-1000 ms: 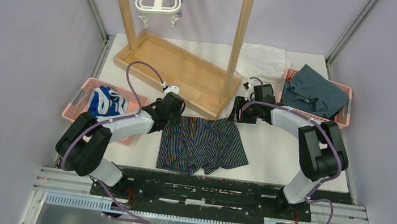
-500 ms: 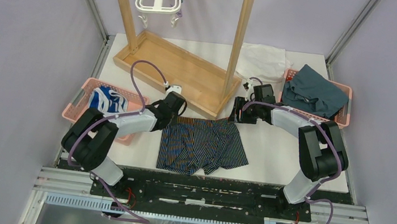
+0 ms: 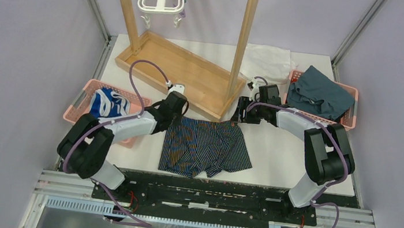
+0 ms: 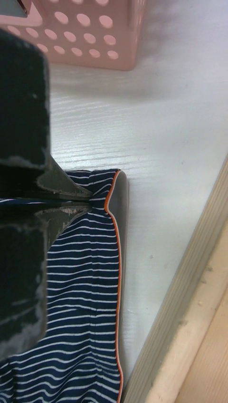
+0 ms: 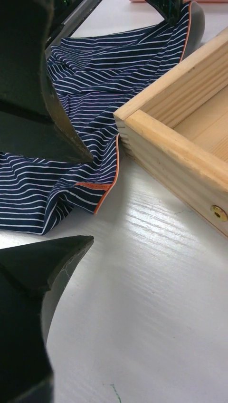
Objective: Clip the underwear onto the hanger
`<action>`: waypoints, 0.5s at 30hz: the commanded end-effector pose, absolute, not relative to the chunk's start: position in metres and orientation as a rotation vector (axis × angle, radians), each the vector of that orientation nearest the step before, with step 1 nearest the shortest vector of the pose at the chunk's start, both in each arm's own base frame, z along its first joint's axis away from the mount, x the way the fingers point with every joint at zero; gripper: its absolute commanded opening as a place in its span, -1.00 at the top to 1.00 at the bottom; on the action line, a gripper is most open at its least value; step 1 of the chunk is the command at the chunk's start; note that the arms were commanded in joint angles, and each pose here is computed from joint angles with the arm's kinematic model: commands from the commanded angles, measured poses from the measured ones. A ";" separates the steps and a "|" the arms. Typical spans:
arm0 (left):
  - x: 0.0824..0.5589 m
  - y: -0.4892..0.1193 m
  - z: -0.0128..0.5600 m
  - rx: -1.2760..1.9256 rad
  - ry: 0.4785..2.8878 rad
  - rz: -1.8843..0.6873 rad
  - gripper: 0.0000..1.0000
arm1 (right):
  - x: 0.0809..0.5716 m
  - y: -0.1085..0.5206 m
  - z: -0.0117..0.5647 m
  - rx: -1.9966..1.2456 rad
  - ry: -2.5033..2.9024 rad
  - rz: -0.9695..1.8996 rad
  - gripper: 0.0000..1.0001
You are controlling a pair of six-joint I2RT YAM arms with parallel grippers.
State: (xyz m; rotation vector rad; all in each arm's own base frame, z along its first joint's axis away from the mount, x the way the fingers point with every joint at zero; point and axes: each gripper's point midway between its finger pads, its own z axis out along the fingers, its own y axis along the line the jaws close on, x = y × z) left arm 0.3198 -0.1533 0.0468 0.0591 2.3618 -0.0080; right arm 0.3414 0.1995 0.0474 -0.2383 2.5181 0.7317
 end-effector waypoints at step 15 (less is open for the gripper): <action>0.278 -0.199 0.170 0.283 2.270 -0.483 0.94 | 0.349 0.198 0.103 -0.208 2.224 0.796 -0.39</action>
